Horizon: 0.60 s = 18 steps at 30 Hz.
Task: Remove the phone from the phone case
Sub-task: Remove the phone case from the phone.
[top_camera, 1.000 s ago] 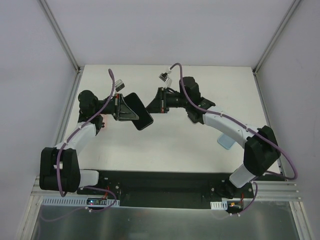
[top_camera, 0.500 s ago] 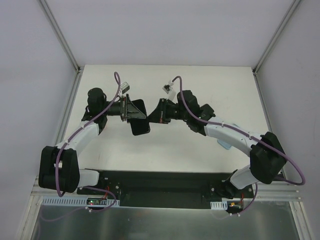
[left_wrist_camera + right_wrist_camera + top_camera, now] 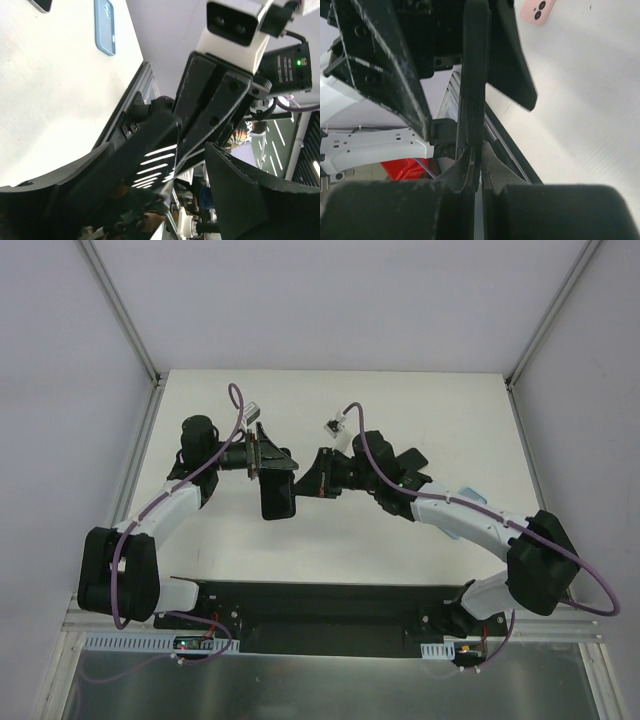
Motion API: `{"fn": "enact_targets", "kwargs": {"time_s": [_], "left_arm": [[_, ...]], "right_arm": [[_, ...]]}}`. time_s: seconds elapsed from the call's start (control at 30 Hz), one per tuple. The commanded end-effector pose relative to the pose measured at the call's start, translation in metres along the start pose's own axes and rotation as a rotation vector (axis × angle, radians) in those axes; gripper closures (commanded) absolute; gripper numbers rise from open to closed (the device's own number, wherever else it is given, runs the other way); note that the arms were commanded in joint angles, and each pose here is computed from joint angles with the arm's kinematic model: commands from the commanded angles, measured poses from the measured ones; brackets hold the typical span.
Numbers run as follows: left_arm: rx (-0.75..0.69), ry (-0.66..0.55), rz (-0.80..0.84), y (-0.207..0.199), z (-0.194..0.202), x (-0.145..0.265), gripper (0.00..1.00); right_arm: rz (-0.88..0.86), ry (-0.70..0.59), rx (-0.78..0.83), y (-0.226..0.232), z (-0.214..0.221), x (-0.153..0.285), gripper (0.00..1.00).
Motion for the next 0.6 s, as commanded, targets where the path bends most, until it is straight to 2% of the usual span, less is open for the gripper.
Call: {"fn": "enact_targets", "kwargs": {"time_s": [0.0,0.1,0.37,0.47,0.5,0.57], "left_arm": [[-0.111,-0.035,0.002,-0.009,-0.012,-0.004,0.27],[-0.1,-0.035,-0.004,-0.005,-0.011,-0.004,0.24],[-0.105,-0.034,0.0,-0.008,-0.012,-0.004,0.25],[-0.109,-0.036,0.004,-0.011,-0.012,-0.003,0.32],[-0.106,-0.036,0.006,-0.013,-0.011,-0.003,0.41],[-0.115,-0.04,0.014,-0.015,-0.01,-0.002,0.5]], "right_arm": [[-0.054,0.002,0.026,0.018,0.004,0.016,0.99],[-0.034,-0.01,0.029,0.015,0.004,0.02,0.99],[-0.006,-0.014,0.021,0.008,0.004,0.018,0.99],[-0.003,-0.016,0.02,0.008,0.003,0.016,0.99],[-0.002,-0.012,0.021,0.007,0.003,0.015,0.98],[-0.002,-0.017,0.021,0.009,0.001,0.013,0.99]]}}
Point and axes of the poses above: each gripper's point midway between its finger pads, its own x axis back along the fingers, its own y axis along the line the jaws close on, z = x × y, the point moved 7 cm from there along x, back along the fingers, and after that the axes turned 8 degrees about -x, right-handed, at the moved point
